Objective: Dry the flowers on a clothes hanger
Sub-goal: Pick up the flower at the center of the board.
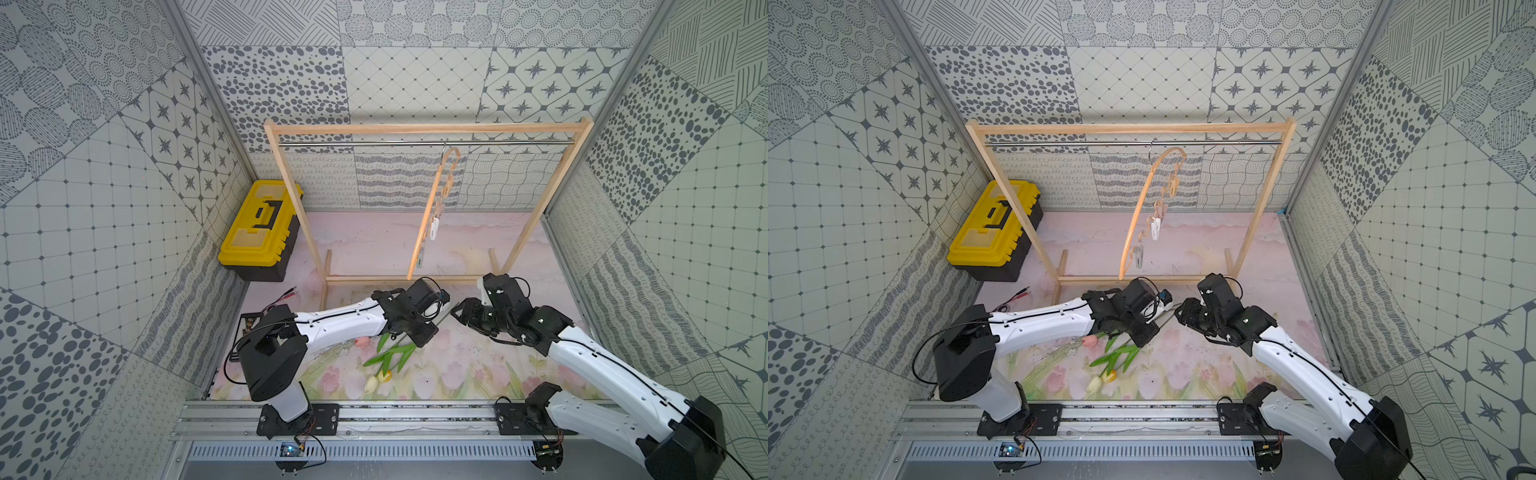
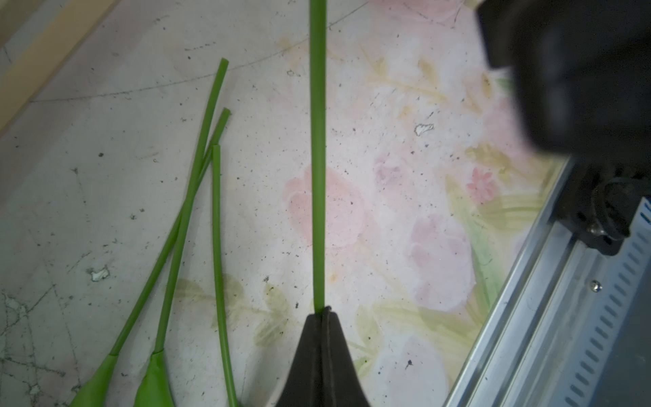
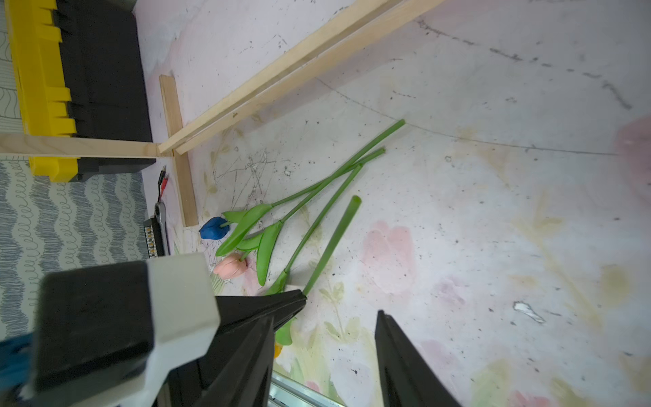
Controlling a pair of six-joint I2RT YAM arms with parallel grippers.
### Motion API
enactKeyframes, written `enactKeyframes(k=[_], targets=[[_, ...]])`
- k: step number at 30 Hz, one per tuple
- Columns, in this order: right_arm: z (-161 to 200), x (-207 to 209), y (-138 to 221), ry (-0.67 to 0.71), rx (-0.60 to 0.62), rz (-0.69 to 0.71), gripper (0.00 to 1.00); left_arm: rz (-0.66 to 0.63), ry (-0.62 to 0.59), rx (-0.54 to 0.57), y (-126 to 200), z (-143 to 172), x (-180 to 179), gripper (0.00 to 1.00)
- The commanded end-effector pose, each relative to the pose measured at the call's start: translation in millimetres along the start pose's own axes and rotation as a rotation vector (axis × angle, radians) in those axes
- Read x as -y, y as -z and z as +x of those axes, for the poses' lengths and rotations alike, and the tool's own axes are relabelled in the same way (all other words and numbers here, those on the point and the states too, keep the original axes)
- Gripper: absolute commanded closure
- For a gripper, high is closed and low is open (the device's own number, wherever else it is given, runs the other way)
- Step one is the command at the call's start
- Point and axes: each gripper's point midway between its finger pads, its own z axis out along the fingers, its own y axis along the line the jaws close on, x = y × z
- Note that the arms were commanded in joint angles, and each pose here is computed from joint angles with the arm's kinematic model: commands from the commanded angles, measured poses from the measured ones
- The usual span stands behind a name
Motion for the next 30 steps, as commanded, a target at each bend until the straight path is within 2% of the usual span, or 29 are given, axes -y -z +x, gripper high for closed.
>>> enactKeyframes(k=[1, 6, 12, 16, 18, 19, 21, 22, 25, 29, 30], targets=[[-17, -27, -3, 0.043, 0.058, -0.067, 0.48, 0.11, 0.018, 0.055, 16, -17, 18, 1.0], [-22, -37, -17, 0.038, 0.062, -0.101, 0.49, 0.131, 0.001, 0.067, 21, -20, 22, 1.0], [-23, -44, -32, 0.034, 0.047, -0.116, 0.66, 0.123, -0.049, 0.062, 24, -17, 20, 1.0], [-24, -45, -37, 0.017, 0.042, -0.121, 0.98, 0.09, -0.049, 0.063, 25, -17, 10, 1.0], [-25, -48, -38, -0.002, 0.048, -0.145, 1.0, 0.061, -0.043, 0.067, 26, -18, 3, 1.0], [-25, -51, -39, -0.013, 0.051, -0.166, 1.0, 0.037, -0.036, 0.07, 26, -19, -2, 0.95], [-29, -60, -41, -0.041, 0.057, -0.221, 1.0, 0.02, -0.024, 0.074, 28, -20, -9, 0.71], [-32, -63, -42, -0.057, 0.062, -0.243, 1.0, 0.009, -0.015, 0.079, 30, -20, -13, 0.64], [-46, -76, -35, -0.083, 0.096, -0.308, 1.0, 0.022, 0.014, 0.112, 42, -24, -17, 0.53], [-68, -78, -14, -0.072, 0.152, -0.318, 1.0, 0.085, 0.043, 0.15, 56, -26, -10, 0.46], [-71, -76, -8, -0.058, 0.159, -0.305, 1.0, 0.093, 0.052, 0.155, 57, -25, -9, 0.39]])
